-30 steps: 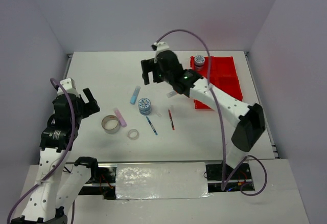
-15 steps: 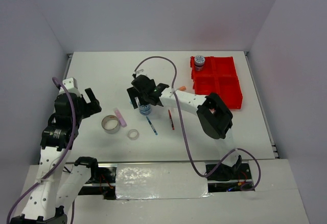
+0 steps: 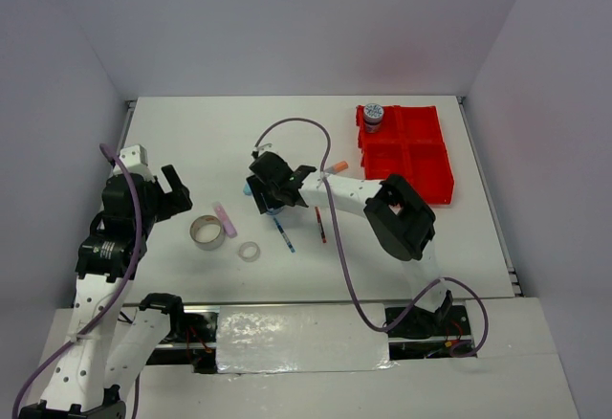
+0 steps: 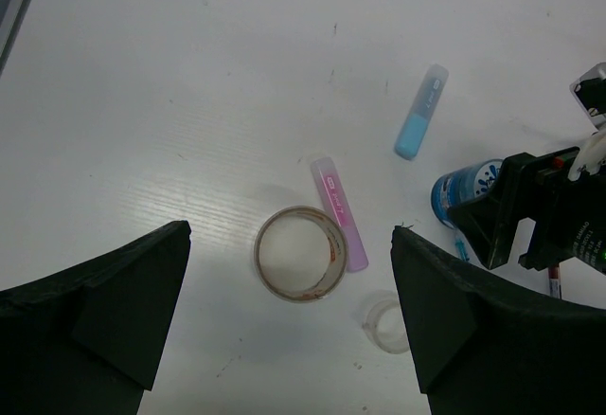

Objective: Sort the stationery into containers
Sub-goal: Pick up the storage box at the center of the board.

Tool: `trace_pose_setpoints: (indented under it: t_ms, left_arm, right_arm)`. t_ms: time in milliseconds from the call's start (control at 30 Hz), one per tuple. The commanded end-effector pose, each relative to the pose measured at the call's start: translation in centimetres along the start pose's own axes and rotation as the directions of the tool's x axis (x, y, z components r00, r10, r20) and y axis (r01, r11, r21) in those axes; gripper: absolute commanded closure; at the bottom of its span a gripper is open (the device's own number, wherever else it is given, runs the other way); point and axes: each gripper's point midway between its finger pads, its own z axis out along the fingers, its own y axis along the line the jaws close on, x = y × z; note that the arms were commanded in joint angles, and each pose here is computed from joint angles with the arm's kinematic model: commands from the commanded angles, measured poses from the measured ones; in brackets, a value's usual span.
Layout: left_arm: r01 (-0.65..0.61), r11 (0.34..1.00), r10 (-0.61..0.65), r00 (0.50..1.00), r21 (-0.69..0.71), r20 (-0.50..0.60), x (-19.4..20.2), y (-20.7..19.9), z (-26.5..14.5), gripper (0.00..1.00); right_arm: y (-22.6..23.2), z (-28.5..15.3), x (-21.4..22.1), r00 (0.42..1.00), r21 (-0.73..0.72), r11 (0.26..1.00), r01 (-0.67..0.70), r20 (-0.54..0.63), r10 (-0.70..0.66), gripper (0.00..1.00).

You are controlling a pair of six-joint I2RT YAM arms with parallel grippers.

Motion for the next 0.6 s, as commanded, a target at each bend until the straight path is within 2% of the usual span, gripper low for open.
trace_pose_setpoints:
  t_ms: [0,67,100,133,167,300,400,433,533,567]
  left_arm:
    - [-0.007,0.998,0.004,0.998,0.058,0.061,-1.8,-1.2,-0.3,0.01]
    - [-0.009,0.998,0.005,0.998,0.060,0.061,-1.7,-1.2,-0.3,0.01]
    - [-0.009,0.998,0.005,0.998,0.063,0.063,-1.8,-1.3,-0.4,0.01]
    - [-0.008,0.998,0.004,0.998,0.063,0.066,-1.9,-1.3,-0.4,0.01]
    - [-0.008,0.998,0.004,0.998,0.064,0.065,-1.8,-1.3,-0.4,0.01]
    - [-0.013,0.997,0.008,0.998,0.073,0.064,-1.8,-1.4,-0.5,0.01]
    - [-0.014,0.997,0.009,0.998,0.075,0.066,-1.8,-1.5,-0.5,0.01]
    - [-0.014,0.997,0.009,0.998,0.076,0.065,-1.7,-1.5,-0.5,0.01]
    - [-0.017,0.996,0.010,0.997,0.087,0.072,-1.8,-1.7,-0.7,0.01]
    - [-0.017,0.996,0.010,0.997,0.089,0.073,-1.8,-1.7,-0.7,0.01]
  right_arm:
    - [1.2,-2.6,-4.0,0.991,-0.041,0.999,-0.013,0.132,0.018,0.38]
    - [1.3,-2.7,-4.4,0.991,-0.044,0.999,0.005,0.135,0.001,0.50]
    - [1.4,-2.8,-4.9,0.991,-0.043,0.999,0.006,0.137,0.000,0.76]
    - [1.3,-3.1,-5.4,0.989,-0.031,1.000,0.004,0.148,0.001,0.94]
    - [1.2,-3.3,-5.6,0.988,-0.029,1.000,-0.001,0.154,0.005,1.00]
    - [0.8,-6.6,-9.4,0.964,-0.072,0.997,-0.020,0.262,0.038,0.98]
    - [-3.7,-8.9,-12.1,0.946,-0.014,0.996,-0.089,0.310,0.089,0.98]
    - [-7.1,-9.1,-13.1,0.936,0.016,0.990,-0.139,0.329,0.126,0.98]
    - [-12.8,-10.9,-14.7,0.906,0.066,0.971,-0.229,0.380,0.187,0.98]
    - [-17.3,-11.4,-15.2,0.893,0.144,0.945,-0.293,0.395,0.217,0.99]
